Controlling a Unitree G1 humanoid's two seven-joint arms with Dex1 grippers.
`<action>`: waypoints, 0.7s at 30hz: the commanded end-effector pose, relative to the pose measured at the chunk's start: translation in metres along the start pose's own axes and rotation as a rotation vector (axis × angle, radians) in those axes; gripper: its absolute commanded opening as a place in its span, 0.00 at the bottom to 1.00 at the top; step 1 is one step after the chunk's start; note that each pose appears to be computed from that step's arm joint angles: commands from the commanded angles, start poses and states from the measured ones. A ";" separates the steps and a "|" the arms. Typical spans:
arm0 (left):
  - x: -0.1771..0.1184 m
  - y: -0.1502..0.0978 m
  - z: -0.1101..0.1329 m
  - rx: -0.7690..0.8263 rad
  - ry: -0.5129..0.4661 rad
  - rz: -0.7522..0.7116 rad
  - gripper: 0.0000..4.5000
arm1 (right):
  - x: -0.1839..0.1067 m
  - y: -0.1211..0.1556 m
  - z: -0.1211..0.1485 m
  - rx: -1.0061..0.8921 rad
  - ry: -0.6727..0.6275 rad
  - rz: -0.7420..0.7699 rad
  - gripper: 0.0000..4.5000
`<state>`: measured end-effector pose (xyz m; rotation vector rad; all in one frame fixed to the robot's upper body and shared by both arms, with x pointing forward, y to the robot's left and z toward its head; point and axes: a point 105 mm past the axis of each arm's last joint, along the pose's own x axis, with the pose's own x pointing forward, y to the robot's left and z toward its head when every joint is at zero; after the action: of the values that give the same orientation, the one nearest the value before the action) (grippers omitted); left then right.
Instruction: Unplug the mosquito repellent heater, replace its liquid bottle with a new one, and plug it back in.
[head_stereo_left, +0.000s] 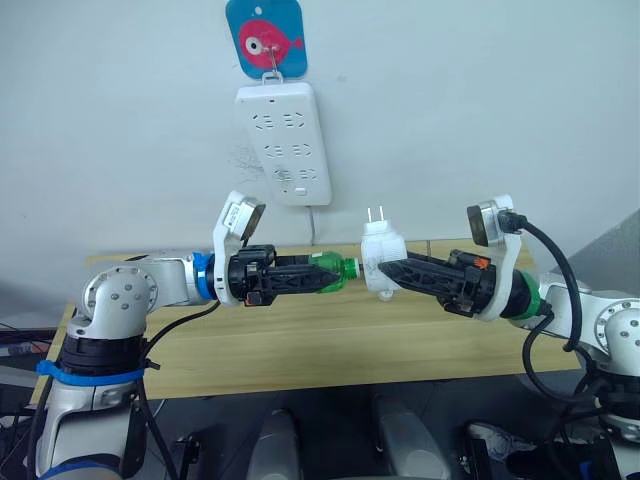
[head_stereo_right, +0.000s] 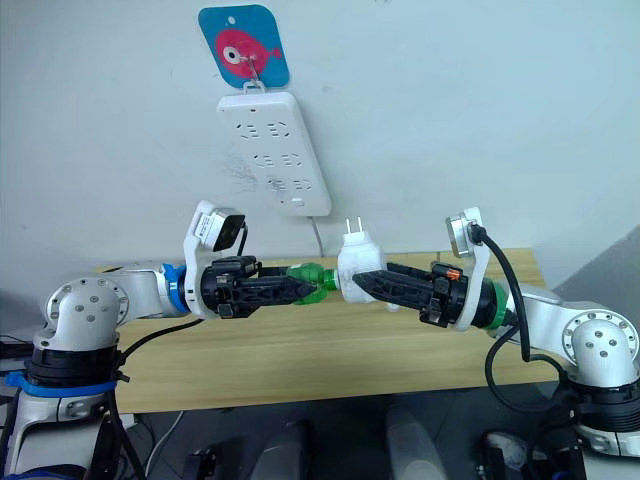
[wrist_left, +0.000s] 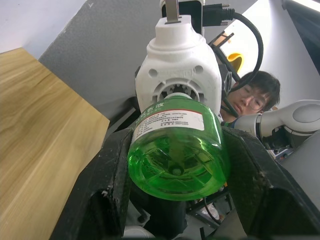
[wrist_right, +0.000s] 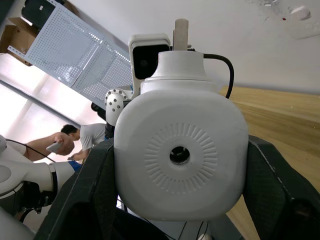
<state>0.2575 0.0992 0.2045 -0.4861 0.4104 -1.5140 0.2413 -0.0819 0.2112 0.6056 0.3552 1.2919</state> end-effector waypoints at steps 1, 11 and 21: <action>0.003 -0.006 0.004 0.044 -0.009 -0.021 0.52 | 0.003 0.017 0.005 -0.036 -0.011 0.067 0.66; 0.008 -0.008 0.002 0.050 -0.005 -0.039 0.52 | 0.011 0.022 0.000 -0.039 0.006 0.082 0.66; 0.015 -0.006 -0.001 0.083 0.004 -0.040 0.52 | 0.022 0.028 -0.010 -0.009 0.064 0.098 0.66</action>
<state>0.2596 0.0954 0.2045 -0.4578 0.3637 -1.5098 0.2424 -0.0714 0.2124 0.6027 0.3657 1.2704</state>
